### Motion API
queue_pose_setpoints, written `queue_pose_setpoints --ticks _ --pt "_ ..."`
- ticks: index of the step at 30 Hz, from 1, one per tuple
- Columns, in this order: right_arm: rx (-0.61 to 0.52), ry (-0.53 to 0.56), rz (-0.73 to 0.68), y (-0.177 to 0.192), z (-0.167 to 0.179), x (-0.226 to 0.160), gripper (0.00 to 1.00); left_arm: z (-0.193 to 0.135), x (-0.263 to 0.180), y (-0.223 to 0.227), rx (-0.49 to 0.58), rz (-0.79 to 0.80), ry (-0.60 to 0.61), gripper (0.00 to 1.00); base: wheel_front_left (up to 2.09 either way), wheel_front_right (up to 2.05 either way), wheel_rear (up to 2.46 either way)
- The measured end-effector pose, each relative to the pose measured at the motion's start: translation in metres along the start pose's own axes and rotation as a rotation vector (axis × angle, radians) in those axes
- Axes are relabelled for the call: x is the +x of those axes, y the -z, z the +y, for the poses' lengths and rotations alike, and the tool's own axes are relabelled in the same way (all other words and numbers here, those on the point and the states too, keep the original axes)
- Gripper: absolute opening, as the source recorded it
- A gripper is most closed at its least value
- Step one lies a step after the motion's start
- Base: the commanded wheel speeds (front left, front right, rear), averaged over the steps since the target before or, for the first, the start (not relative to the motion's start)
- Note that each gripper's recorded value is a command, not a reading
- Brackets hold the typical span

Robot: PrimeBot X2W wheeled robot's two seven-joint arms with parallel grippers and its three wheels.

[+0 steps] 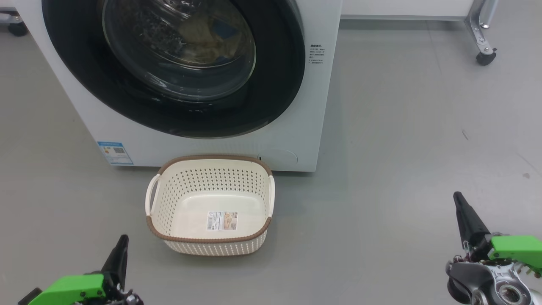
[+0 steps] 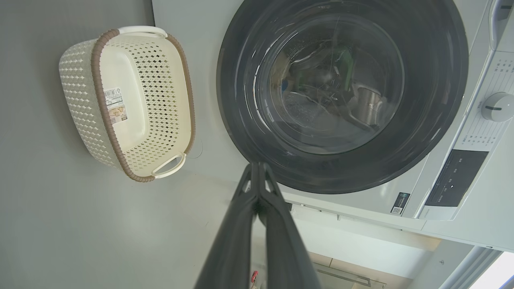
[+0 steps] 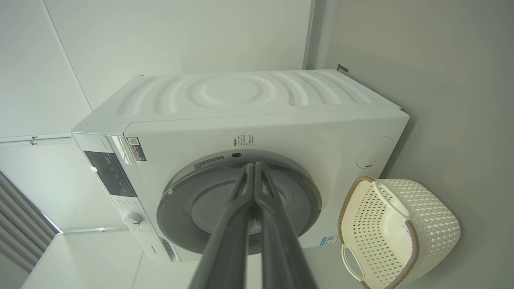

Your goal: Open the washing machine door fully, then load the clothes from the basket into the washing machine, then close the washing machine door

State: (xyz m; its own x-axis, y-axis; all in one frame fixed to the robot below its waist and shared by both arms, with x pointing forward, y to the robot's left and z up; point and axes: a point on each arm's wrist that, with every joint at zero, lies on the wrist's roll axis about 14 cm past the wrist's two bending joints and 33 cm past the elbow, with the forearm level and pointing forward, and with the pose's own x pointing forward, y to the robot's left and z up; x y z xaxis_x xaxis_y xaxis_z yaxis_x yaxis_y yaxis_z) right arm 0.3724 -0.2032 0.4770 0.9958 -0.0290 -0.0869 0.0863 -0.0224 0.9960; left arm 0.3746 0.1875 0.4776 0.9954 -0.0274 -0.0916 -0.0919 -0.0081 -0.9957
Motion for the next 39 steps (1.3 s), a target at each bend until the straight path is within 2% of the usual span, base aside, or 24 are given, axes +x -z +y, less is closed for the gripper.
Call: queue_pose_setpoints --ticks 39 --pt "-0.001 0.0 0.0 -0.0016 0.0001 -0.0002 0.0 0.0 0.0 -0.0004 -0.004 -0.003 0.0 0.0 0.0 0.0 0.0"
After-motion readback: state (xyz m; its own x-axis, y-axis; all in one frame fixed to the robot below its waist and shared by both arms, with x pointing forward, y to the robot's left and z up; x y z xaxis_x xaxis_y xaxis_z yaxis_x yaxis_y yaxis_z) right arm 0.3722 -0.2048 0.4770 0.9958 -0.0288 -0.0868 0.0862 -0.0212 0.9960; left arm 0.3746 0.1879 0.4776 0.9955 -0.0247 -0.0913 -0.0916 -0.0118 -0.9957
